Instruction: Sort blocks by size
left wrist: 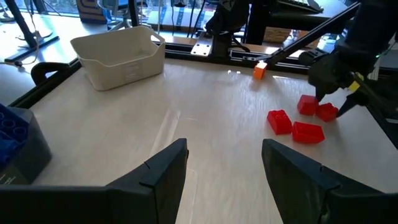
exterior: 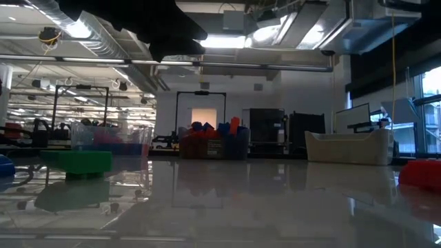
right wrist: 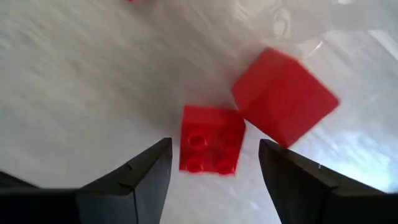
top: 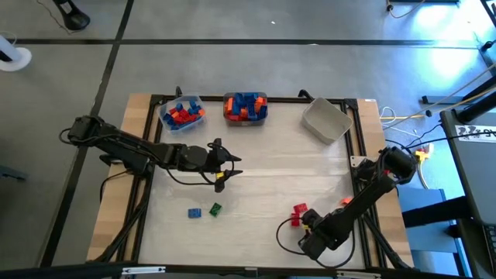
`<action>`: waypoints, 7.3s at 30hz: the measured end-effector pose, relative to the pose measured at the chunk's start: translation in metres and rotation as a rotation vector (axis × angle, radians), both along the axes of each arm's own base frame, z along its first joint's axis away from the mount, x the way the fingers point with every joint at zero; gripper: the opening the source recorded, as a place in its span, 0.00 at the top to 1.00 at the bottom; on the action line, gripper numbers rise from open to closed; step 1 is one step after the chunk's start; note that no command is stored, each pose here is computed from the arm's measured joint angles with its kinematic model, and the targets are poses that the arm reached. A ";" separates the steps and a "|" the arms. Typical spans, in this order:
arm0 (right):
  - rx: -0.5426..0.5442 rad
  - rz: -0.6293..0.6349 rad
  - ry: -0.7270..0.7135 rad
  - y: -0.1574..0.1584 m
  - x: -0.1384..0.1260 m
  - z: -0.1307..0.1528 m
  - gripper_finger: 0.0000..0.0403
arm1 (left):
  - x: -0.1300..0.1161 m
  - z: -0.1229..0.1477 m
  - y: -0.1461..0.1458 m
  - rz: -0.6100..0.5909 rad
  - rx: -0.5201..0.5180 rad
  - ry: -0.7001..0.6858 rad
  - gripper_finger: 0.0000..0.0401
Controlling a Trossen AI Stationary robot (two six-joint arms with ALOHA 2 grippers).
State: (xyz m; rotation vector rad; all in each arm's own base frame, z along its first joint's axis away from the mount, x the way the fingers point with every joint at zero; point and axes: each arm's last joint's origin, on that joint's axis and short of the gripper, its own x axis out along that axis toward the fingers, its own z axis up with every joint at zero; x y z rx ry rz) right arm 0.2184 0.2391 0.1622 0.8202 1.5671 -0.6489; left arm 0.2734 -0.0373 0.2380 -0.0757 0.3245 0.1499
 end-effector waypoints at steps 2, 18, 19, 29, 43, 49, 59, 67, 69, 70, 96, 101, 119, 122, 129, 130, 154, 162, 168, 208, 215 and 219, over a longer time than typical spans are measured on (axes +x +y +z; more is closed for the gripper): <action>-0.001 -0.001 -0.016 -0.001 0.000 -0.004 0.41 | 0.000 0.000 0.000 0.000 0.000 0.000 0.51; 0.067 0.109 -0.020 -0.002 -0.003 -0.015 0.66 | 0.000 0.000 0.000 0.000 -0.002 -0.002 0.51; 0.076 0.118 -0.023 -0.001 -0.002 -0.013 0.66 | 0.000 0.000 0.000 0.000 -0.002 -0.002 0.51; 0.158 0.230 -0.131 0.009 0.029 0.034 0.63 | -0.005 0.009 -0.003 -0.013 -0.008 -0.034 0.51; -0.502 0.535 -0.532 -0.074 0.115 0.090 0.64 | -0.059 0.071 0.004 -0.022 -0.067 -0.267 0.51; -0.780 0.575 -0.638 -0.123 0.164 0.088 0.64 | -0.085 0.088 0.011 -0.012 -0.078 -0.330 0.51; -0.914 0.594 -0.925 -0.211 0.243 0.062 0.64 | -0.109 0.099 0.017 -0.004 -0.079 -0.375 0.51; -0.948 0.473 -1.159 -0.276 0.274 0.024 0.64 | -0.115 0.100 0.018 -0.004 -0.064 -0.373 0.51; -0.954 0.433 -1.211 -0.289 0.278 0.018 0.64 | -0.115 0.100 0.018 -0.004 -0.064 -0.373 0.51; -0.954 0.419 -1.238 -0.295 0.281 0.016 0.64 | -0.114 0.100 0.018 -0.004 -0.064 -0.375 0.51; -1.025 0.274 -1.381 -0.404 0.365 0.005 0.64 | -0.114 0.100 0.018 -0.004 -0.064 -0.371 0.51; -1.022 0.277 -1.371 -0.409 0.363 0.004 0.64 | -0.114 0.100 0.018 -0.004 -0.065 -0.377 0.51; -1.056 0.255 -1.312 -0.404 0.364 0.007 0.27 | -0.114 0.100 0.018 0.000 -0.067 -0.376 0.51; -1.044 0.279 -1.273 -0.404 0.361 0.021 0.27 | -0.114 0.100 0.018 0.002 -0.075 -0.376 0.51; -1.031 0.293 -1.232 -0.400 0.346 0.076 0.27 | -0.114 0.099 0.018 0.002 -0.073 -0.372 0.51; -1.026 0.299 -1.220 -0.400 0.343 0.083 0.27 | -0.114 0.100 0.018 0.002 -0.073 -0.372 0.51; -1.030 0.528 -0.991 -0.344 0.239 0.250 0.27 | -0.114 0.096 0.018 0.002 -0.073 -0.338 0.51; -1.003 0.654 -0.886 -0.286 0.200 0.281 0.27 | -0.099 0.087 0.015 0.000 -0.065 -0.277 0.51; -0.969 0.757 -0.792 -0.235 0.168 0.292 0.27 | -0.083 0.075 0.012 0.000 -0.053 -0.210 0.51; -0.584 0.621 -0.319 -0.045 -0.026 0.160 0.27 | -0.058 0.033 -0.016 -0.110 -0.056 -0.276 0.51; -0.510 0.609 -0.039 -0.067 -0.052 0.107 0.27 | -0.058 0.034 -0.016 -0.110 -0.056 -0.277 0.51; -0.432 0.575 0.099 -0.071 -0.061 0.080 0.27 | -0.058 0.034 -0.016 -0.112 -0.048 -0.276 0.51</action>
